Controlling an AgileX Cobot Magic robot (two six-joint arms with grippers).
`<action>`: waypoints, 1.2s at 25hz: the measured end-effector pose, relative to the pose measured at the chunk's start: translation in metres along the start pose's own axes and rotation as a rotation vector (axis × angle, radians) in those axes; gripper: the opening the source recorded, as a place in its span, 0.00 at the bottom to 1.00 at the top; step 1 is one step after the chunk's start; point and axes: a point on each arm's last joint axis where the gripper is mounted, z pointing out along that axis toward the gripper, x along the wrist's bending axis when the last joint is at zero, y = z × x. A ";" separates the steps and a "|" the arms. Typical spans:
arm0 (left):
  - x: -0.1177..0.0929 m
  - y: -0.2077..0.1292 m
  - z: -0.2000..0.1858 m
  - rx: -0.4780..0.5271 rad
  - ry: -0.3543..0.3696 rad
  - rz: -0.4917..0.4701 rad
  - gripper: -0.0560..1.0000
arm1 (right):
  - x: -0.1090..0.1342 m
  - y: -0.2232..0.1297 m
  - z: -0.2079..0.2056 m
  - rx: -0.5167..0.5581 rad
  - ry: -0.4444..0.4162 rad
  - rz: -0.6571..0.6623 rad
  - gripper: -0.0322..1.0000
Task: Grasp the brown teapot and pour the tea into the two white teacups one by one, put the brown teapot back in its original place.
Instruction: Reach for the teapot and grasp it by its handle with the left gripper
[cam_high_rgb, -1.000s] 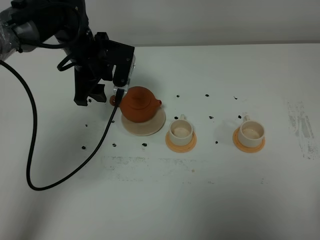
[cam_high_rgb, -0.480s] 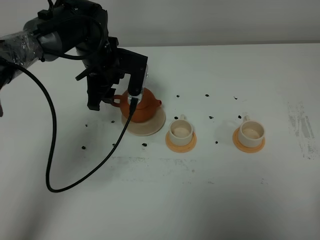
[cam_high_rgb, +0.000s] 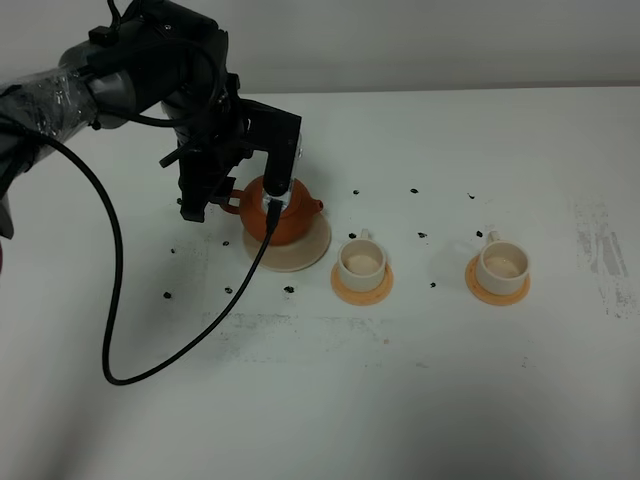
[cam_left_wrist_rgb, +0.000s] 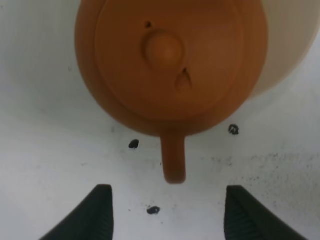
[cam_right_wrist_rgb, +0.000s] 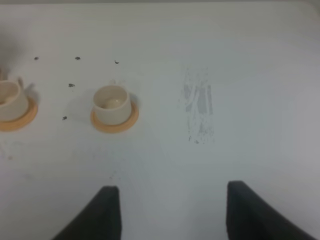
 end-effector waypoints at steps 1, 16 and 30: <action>0.000 0.001 0.002 0.000 -0.002 0.000 0.54 | 0.000 0.000 0.000 0.000 0.000 0.000 0.50; -0.001 0.002 0.021 0.024 -0.017 0.004 0.54 | 0.000 0.000 0.000 0.000 0.000 0.000 0.50; -0.002 0.005 0.028 0.008 -0.024 -0.014 0.54 | 0.000 0.000 0.000 0.000 0.000 0.000 0.50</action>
